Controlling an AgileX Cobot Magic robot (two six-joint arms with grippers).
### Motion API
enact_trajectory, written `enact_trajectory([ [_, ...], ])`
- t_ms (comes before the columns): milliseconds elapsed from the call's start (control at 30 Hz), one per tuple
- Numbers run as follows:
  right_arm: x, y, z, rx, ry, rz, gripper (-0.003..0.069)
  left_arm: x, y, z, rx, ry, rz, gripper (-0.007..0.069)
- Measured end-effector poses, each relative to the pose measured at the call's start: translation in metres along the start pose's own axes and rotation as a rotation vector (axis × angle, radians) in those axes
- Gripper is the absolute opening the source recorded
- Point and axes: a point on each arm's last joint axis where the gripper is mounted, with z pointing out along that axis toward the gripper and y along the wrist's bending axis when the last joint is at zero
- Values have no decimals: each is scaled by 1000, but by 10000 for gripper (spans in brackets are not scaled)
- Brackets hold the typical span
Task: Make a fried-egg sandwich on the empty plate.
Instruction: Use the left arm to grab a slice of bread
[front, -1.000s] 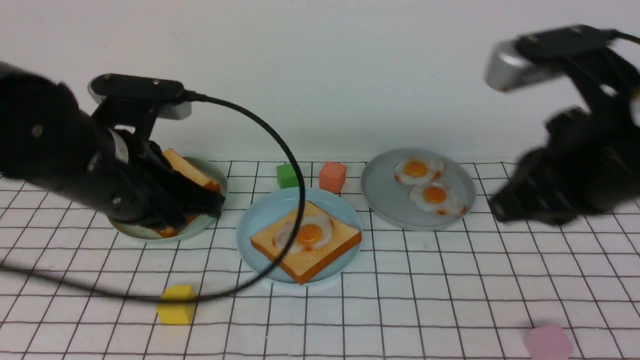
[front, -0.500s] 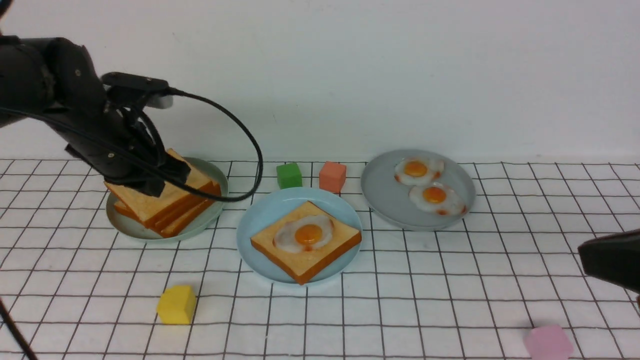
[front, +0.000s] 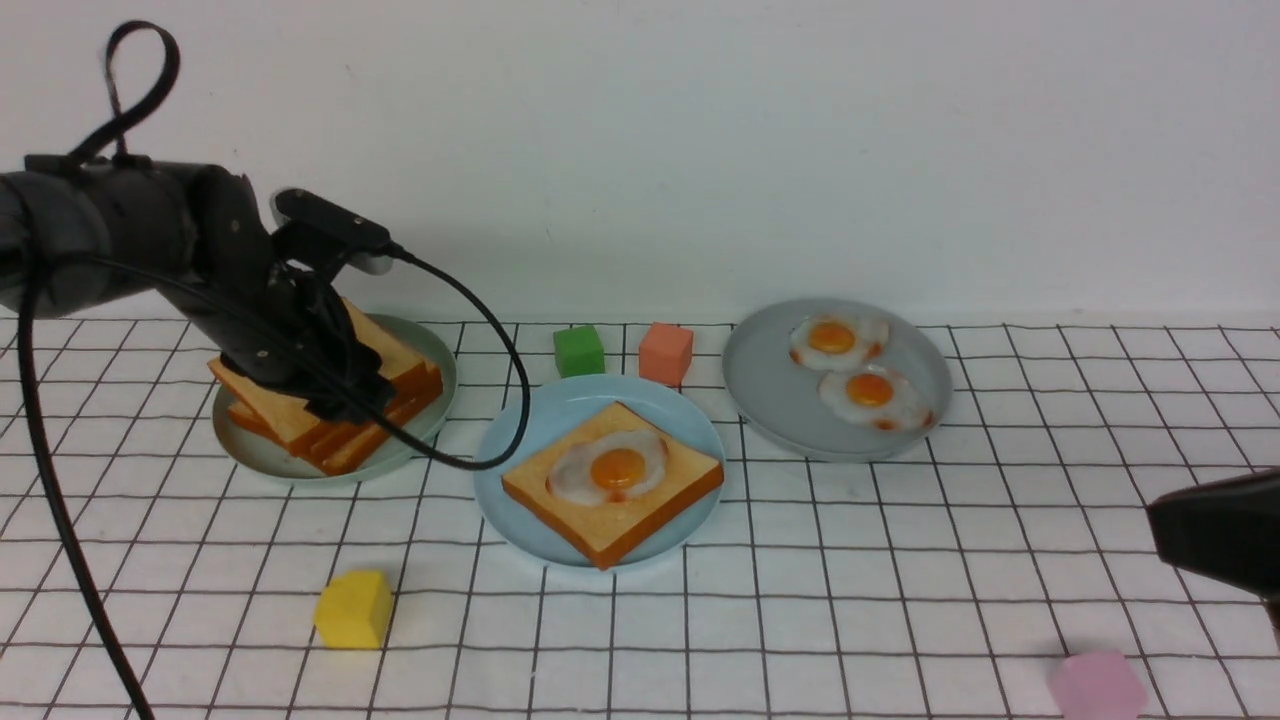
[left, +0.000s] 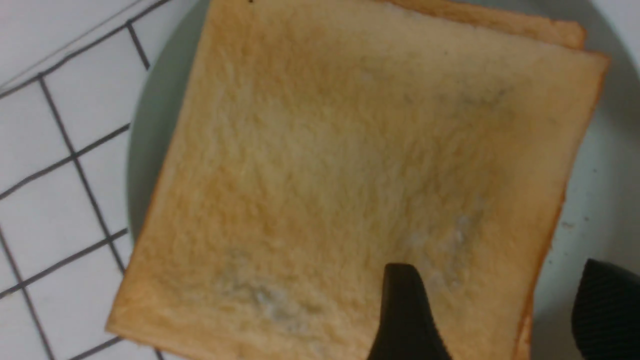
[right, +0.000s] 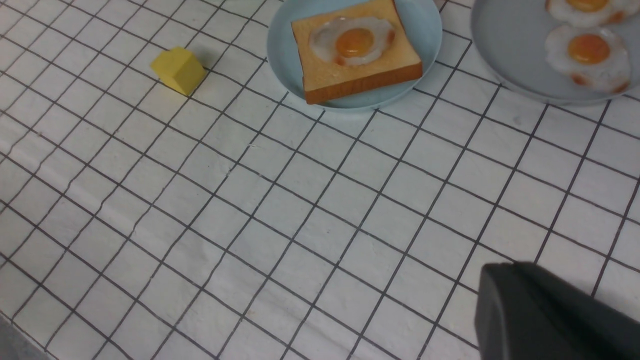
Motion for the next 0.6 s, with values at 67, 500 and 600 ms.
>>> enact_trajectory([
  [67,0,0,0,-2,0,7,16,1,-1,5,3,7,0,440],
  [500,0,0,0,-4,0,21,24,1,1,9,-2,14,12,42],
  [600,0,0,0,-5,0,22,27,1,1,9,-2,14,13,8],
])
